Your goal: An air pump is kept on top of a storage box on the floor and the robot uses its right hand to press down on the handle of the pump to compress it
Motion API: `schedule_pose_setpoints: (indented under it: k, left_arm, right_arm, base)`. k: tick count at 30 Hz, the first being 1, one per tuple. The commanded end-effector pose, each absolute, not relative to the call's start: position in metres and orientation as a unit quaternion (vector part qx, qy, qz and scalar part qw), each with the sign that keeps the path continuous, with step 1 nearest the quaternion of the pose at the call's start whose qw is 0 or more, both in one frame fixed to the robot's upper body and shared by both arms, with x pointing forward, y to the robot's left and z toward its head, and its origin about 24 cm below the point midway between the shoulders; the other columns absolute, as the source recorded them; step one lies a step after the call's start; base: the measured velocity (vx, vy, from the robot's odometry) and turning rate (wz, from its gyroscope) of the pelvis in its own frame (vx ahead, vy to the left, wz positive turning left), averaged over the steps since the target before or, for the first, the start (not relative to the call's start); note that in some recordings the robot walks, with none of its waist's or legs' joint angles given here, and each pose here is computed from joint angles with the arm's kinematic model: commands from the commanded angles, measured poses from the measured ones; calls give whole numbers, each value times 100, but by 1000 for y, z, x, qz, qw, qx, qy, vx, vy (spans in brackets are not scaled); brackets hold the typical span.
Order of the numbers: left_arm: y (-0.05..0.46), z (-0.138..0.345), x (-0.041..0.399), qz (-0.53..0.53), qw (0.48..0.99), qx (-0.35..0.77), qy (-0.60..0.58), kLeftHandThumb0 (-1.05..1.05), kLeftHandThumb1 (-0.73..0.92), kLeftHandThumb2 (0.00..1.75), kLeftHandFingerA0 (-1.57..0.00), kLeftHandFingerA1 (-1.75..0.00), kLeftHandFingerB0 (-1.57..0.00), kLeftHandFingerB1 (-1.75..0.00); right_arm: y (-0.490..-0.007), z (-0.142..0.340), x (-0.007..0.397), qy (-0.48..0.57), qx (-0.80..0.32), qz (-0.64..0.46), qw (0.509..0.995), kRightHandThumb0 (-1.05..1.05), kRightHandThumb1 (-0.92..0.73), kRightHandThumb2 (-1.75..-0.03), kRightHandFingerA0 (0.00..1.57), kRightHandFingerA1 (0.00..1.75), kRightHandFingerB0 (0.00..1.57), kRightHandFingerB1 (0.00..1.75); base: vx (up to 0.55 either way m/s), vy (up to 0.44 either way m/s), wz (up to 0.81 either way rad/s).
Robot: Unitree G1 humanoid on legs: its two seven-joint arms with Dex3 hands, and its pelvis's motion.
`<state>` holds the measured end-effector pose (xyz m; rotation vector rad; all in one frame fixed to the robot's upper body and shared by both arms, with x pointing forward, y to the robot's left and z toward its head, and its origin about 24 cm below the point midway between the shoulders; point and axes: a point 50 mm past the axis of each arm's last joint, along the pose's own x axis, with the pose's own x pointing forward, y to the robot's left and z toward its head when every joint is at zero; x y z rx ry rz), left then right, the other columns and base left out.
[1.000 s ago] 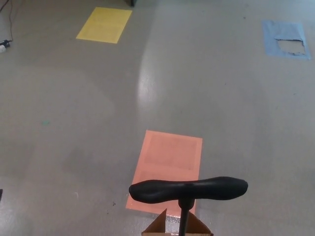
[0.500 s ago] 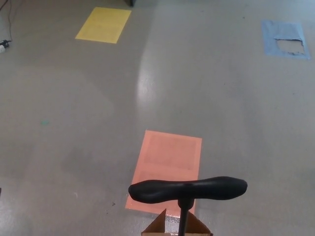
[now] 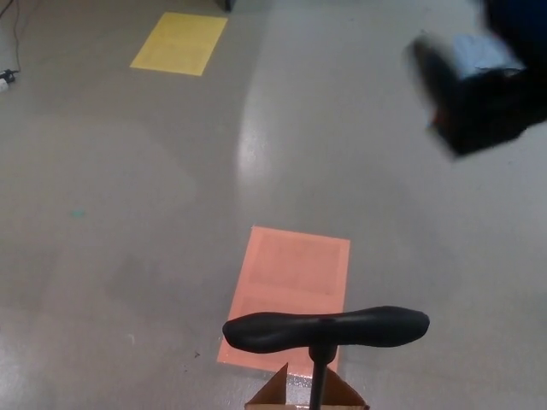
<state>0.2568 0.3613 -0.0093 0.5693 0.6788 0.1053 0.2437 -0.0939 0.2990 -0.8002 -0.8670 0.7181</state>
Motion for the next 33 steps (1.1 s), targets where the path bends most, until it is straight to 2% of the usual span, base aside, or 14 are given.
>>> schedule_pose_setpoints:
  k: [1,2,3,4,6,7,8,10,13,20,21,23,24,33]
  left_arm:
    - [370,-11,244,42,904,275,324,-81,86,117,-7,-29,-6,-20]
    - [370,-11,244,41,901,281,327,-82,85,117,-7,-29,-6,-20]
    - [370,-12,244,40,900,283,330,-82,85,117,-7,-29,-6,-20]
    - [370,-11,244,39,901,283,327,-82,86,116,-7,-28,-6,-21]
    - [369,-10,246,37,906,273,320,-81,85,116,-6,-27,-5,-20]
    - [369,-9,246,38,909,267,319,-80,85,115,-6,-28,-5,-20]
    - [369,-9,247,39,910,263,319,-80,85,115,-6,-28,-5,-20]
    - [369,-7,248,37,912,261,314,-79,84,115,-5,-30,-5,-22]
    - [369,-6,250,38,916,254,308,-79,84,114,-5,-31,-5,-22]
    - [369,-8,249,42,912,264,313,-81,84,115,-7,-33,-7,-23]
    - [369,-8,249,42,911,266,312,-70,79,115,-3,-38,-2,-29]
    - [368,-7,249,42,912,267,309,-70,79,115,-2,-36,-1,-29]
    - [368,-7,249,41,913,266,306,-79,84,114,-7,-35,-6,-24]
    - [369,-4,251,40,913,267,305,-80,85,115,-7,-33,-6,-23]
  right_arm:
    - [-46,257,229,-280,-466,478,690,-83,-92,-82,0,8,0,11]
    - [-45,251,233,-266,-466,479,694,-84,-81,-118,0,19,0,17]
    - [-45,247,235,-260,-467,479,696,-84,-81,-118,0,19,0,17]
    - [-44,243,237,-253,-473,476,697,-83,-92,-82,0,9,0,11]
    - [-43,232,241,-240,-484,471,697,-89,-80,-102,0,11,0,11]
    - [-43,226,242,-233,-486,471,699,-82,-92,-81,0,9,0,11]
    - [-43,221,242,-227,-485,471,701,-82,-92,-81,0,9,0,11]
    - [-42,210,244,-220,-487,468,704,-83,-79,-120,0,21,0,19]
    - [-42,195,245,-206,-486,466,710,-90,-77,-99,0,14,0,14]
    - [-45,160,247,-176,-502,454,715,-81,-78,-116,0,21,0,19]
    - [-46,155,247,-168,-503,453,717,-82,-92,-73,0,14,0,15]
    - [-47,143,248,-154,-504,450,721,-82,-92,-73,0,16,0,16]
    - [-48,140,249,-150,-504,450,722,-81,-77,-116,0,22,0,20]
    - [-52,66,242,-60,-509,458,726,-83,-77,-117,0,21,0,18]
  base:
    - [0,0,0]
    - [0,0,0]
    - [0,0,0]
    - [0,0,0]
    - [0,0,0]
    - [0,0,0]
    - [0,0,0]
    - [0,0,0]
    - [0,0,0]
    - [0,0,0]
    - [0,0,0]
    - [0,0,0]
    - [0,0,0]
    - [0,0,0]
